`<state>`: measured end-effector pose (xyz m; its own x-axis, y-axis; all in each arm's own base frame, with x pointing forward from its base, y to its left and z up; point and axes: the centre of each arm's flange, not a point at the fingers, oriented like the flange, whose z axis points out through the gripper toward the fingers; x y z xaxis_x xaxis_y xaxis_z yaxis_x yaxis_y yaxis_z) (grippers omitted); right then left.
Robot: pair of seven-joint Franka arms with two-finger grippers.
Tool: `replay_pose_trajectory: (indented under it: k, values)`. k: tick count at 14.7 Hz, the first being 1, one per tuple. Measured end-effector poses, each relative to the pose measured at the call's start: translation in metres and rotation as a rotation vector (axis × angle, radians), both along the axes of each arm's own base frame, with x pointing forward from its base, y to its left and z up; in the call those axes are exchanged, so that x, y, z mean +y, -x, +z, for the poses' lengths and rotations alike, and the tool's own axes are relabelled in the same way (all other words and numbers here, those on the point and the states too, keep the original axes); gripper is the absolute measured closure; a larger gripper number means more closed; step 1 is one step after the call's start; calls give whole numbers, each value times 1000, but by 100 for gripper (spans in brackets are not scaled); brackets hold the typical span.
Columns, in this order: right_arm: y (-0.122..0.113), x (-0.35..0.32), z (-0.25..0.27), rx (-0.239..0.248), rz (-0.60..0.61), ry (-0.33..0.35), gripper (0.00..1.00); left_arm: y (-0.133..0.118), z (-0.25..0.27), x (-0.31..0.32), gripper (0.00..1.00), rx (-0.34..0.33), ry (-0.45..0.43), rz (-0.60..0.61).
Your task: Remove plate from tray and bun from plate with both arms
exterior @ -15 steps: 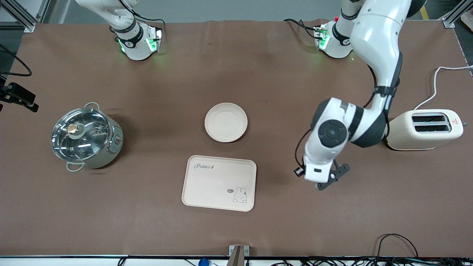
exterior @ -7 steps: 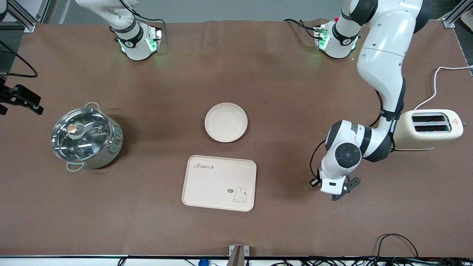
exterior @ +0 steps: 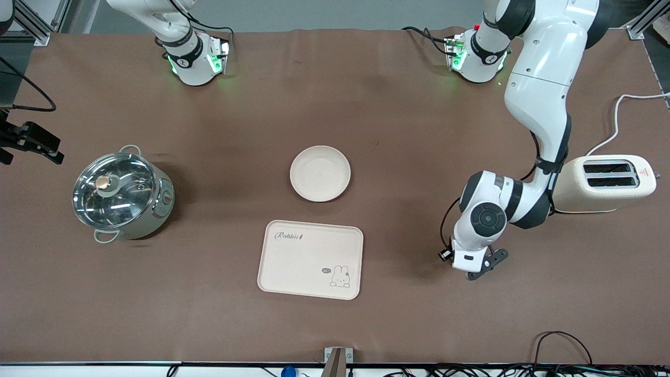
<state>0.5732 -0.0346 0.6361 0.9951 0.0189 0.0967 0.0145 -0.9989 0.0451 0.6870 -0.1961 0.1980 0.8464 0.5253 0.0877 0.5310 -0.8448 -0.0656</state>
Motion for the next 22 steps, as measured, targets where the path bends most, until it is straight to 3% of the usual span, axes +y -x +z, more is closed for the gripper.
replay_pose_trajectory:
  k: [2, 5, 9, 16, 22]
  values:
    - [0, 0, 0, 1, 0, 0, 0, -7, 34, 3, 25, -29, 3, -25]
    - [0, 0, -1, 2, -1, 0, 0, -9, 131, 3, 0, -87, -1, -70]
    - [1, -1, -2, 11, -2, -1, 0, 8, 243, 16, 0, -136, -14, -151]
    - [6, 0, -5, 53, -4, -3, 0, 58, 366, 83, 0, -38, -65, -381]
    - [7, -1, -5, 60, -5, -4, 0, 119, 439, 125, 0, 36, -4, -552]
